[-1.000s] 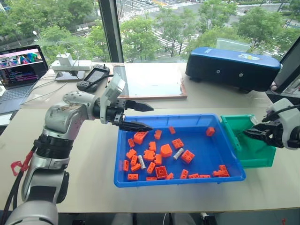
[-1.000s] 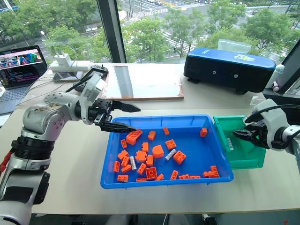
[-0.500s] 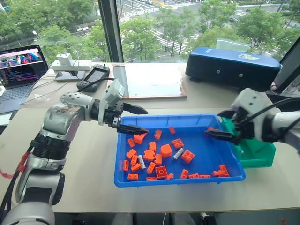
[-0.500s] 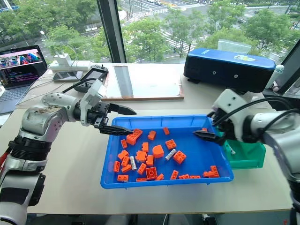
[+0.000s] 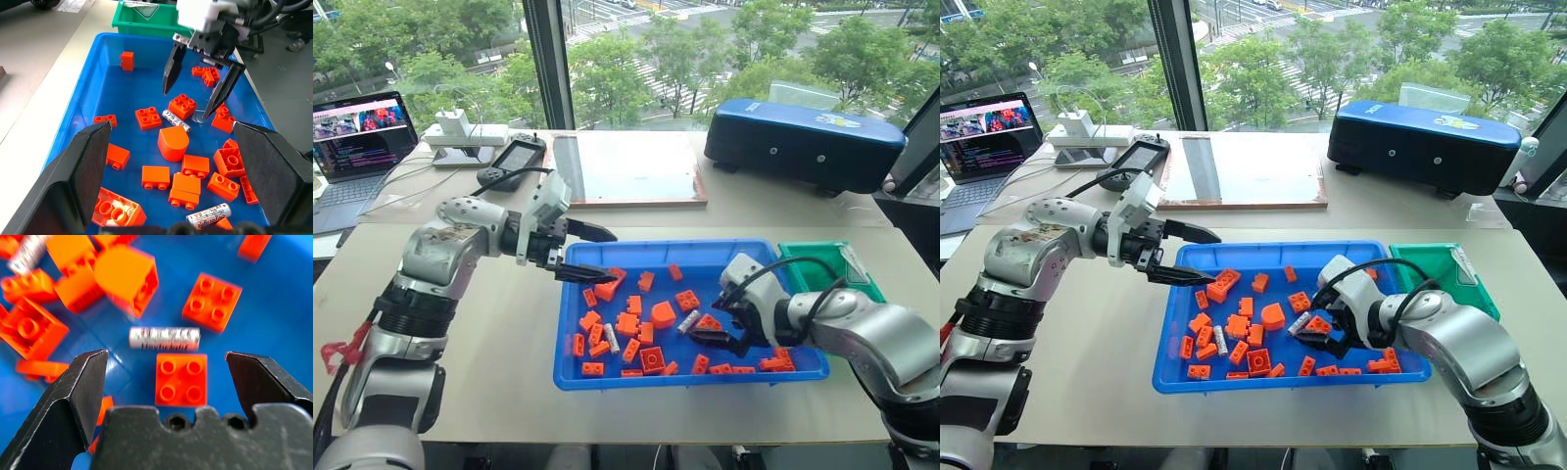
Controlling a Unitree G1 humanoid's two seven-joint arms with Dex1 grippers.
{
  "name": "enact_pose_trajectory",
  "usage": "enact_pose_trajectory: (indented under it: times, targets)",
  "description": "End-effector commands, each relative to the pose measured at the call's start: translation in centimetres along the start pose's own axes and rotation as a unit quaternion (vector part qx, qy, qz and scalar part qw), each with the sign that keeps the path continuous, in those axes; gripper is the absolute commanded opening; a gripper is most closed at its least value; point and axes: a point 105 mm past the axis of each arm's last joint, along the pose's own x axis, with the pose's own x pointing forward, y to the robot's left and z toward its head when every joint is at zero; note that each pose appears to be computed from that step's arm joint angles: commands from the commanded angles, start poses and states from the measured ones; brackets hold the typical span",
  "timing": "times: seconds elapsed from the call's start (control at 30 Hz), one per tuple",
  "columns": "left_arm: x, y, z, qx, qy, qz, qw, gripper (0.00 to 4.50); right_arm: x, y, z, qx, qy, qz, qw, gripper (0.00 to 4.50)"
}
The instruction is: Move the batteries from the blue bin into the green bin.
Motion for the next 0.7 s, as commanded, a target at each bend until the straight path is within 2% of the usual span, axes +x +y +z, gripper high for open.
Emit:
enact_pose_trajectory:
  times: [0.03,0.13,0.27,0.4,0.6,0.67,0.7]
  targets:
    - [-0.2,0.2,2.3,0.041,-0.031,0.009,0.999,4.27,0.2,-0.6,0.0,-0.003,-0.012,-0.022,1.000,3.74]
    - [-0.2,0.9,3.4,0.046,-0.056,0.028,0.997,4.27,0.3,-0.8,-0.3,-0.010,-0.009,-0.026,1.000,2.76]
    - [-0.3,1.1,3.2,0.049,-0.050,0.031,0.997,4.27,-1.1,-2.5,1.8,-0.020,-0.049,-0.057,0.997,1.44]
    - [-0.2,1.1,3.0,0.049,-0.049,0.032,0.997,4.27,-2.0,-5.7,2.0,-0.047,-0.039,-0.130,0.990,1.43]
    - [0.0,0.9,2.8,0.050,-0.049,0.029,0.997,4.27,-1.6,-8.8,2.7,-0.023,-0.076,-0.188,0.979,1.43]
    - [0.0,0.9,2.7,0.049,-0.049,0.030,0.997,4.27,-2.0,-9.8,3.4,-0.034,-0.095,-0.216,0.971,2.44]
    - [0.0,0.9,2.7,0.049,-0.049,0.030,0.997,4.27,-2.4,-10.3,3.7,-0.045,-0.103,-0.231,0.967,2.61]
